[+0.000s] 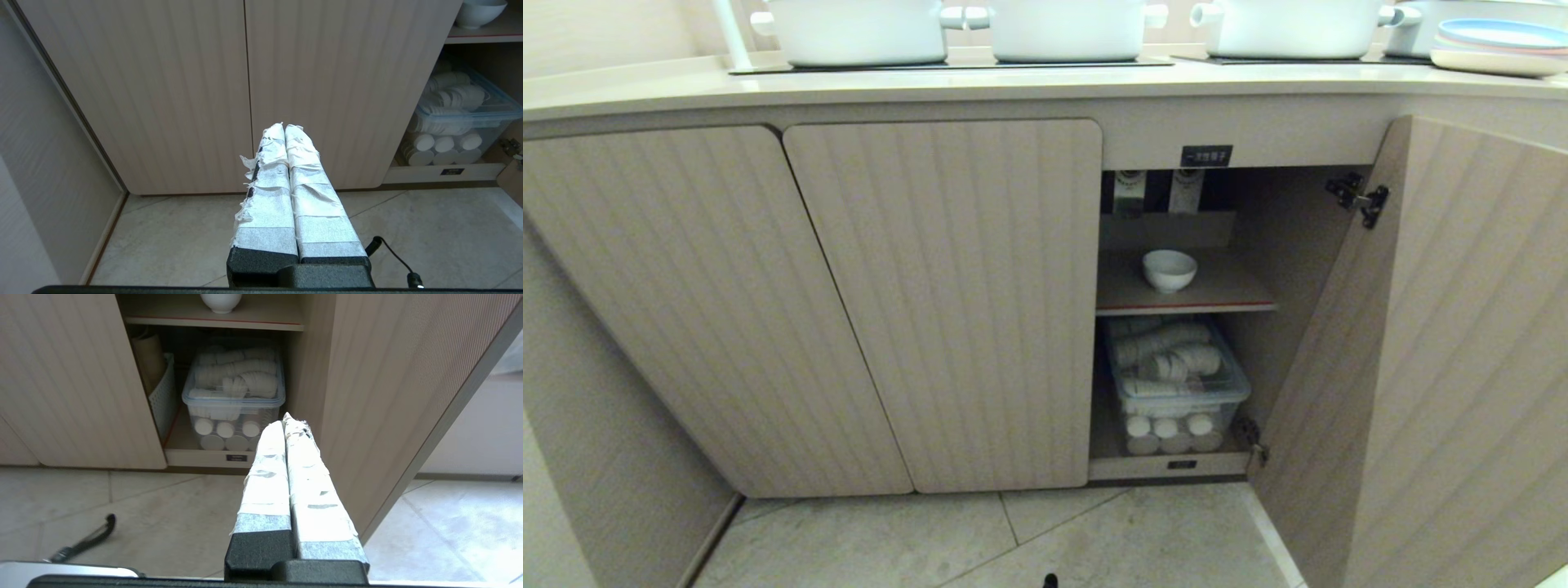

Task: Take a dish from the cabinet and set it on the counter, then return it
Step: Close the cabinet door

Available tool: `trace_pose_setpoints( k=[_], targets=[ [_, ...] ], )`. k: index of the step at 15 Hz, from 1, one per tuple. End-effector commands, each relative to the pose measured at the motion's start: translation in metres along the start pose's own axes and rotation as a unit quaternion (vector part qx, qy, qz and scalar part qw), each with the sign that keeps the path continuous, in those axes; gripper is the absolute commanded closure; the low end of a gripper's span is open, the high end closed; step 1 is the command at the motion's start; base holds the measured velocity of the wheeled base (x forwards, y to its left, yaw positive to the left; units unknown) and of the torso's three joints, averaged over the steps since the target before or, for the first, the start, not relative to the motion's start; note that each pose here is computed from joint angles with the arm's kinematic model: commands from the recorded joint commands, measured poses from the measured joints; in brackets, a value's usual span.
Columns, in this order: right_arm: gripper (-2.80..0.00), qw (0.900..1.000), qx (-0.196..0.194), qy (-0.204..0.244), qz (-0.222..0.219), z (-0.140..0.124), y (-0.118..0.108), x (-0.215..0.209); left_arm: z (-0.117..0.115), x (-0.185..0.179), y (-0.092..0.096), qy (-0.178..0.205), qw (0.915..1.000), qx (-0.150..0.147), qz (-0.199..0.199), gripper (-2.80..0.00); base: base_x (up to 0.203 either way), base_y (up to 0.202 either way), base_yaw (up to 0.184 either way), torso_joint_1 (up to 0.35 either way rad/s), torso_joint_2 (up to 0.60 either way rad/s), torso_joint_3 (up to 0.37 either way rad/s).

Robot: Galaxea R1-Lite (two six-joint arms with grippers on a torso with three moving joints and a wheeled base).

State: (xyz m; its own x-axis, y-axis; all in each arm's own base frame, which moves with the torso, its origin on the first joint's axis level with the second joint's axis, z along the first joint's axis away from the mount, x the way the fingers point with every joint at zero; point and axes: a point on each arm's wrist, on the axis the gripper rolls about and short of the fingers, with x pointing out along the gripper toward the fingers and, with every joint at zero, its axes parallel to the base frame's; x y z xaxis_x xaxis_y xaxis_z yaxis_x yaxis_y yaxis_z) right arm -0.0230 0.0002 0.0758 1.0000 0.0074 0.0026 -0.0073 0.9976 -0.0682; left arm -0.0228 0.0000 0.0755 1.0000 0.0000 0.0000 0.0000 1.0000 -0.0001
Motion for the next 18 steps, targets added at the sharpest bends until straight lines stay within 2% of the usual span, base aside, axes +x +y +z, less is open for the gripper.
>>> trace_pose_setpoints(
  k=[1,5,14,18],
  targets=[
    [0.0,1.0,-0.01,0.002,0.001,0.0,0.0,0.0,0.0,0.0,0.0,-0.001,1.0,0.0,0.0,0.0,0.0,0.0,0.0,0.0,0.0,0.0],
    [0.0,0.999,-0.043,-0.003,0.003,0.001,0.0,0.0,0.0,0.0,0.0,-0.001,1.0,0.0,0.001,0.0,0.0,0.0,0.0,0.0,0.0,0.0],
    [0.0,0.999,-0.033,-0.002,-0.001,0.004,0.0,0.001,0.0,0.0,0.0,0.0,1.0,0.0,0.0,0.0,0.0,0.0,0.0,0.0,0.0,0.0],
    [0.0,0.997,-0.036,-0.07,0.0,0.046,-0.003,-0.007,0.0,0.0,0.0,0.0,1.0,0.0,0.0,0.0,0.0,0.0,0.0,0.0,0.0,0.0]
  ],
)
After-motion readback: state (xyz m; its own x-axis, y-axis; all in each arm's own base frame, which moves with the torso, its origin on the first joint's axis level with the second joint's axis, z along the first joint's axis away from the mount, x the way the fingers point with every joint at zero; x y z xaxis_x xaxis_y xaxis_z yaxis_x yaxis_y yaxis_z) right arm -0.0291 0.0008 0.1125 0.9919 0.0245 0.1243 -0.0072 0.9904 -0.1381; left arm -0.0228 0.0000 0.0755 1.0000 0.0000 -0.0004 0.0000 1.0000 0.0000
